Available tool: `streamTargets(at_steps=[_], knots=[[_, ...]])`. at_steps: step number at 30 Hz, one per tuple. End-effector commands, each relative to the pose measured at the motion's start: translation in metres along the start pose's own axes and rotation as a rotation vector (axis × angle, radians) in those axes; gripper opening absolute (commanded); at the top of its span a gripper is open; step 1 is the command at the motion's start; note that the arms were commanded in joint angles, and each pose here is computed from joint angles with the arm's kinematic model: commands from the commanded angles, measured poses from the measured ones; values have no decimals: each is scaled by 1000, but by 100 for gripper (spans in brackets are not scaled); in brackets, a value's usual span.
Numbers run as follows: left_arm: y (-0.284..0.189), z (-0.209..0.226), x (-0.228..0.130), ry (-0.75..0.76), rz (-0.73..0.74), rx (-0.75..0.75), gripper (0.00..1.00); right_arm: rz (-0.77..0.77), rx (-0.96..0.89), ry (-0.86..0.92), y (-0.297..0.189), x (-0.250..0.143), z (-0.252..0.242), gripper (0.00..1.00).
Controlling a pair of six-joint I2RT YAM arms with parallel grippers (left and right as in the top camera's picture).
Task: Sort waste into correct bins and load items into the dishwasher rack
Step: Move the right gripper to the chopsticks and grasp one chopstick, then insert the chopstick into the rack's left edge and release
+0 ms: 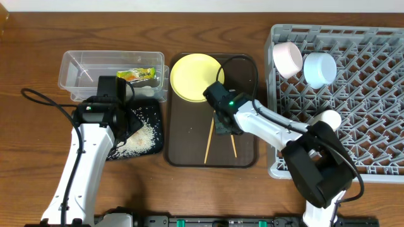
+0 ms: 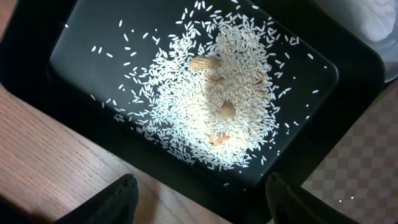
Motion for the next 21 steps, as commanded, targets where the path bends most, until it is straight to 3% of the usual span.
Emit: streamTargets(at_steps=[1,6,13,21], knots=[[-3,1,3,4,-11,4,69,15,-35,49,5,6,-19,1],[-3,1,3,4,-11,4,69,-37,-6,42,-16,23,-33,1],[-3,1,3,4,-11,4,69,-153,107,16,-87,41,-62,1],[-3,1,3,3,-13,3,69,-190,76,156,-142,34,-128,1]])
Point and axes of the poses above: each gripper's point midway between its finger pads, its own y axis out along the fingers, its own z axis along the line the jaws close on, x = y × z, the point moved 7 cm from there along -y, back along the fingers, and after that the axes turned 8 degrees about y, right-handed, at the moved point
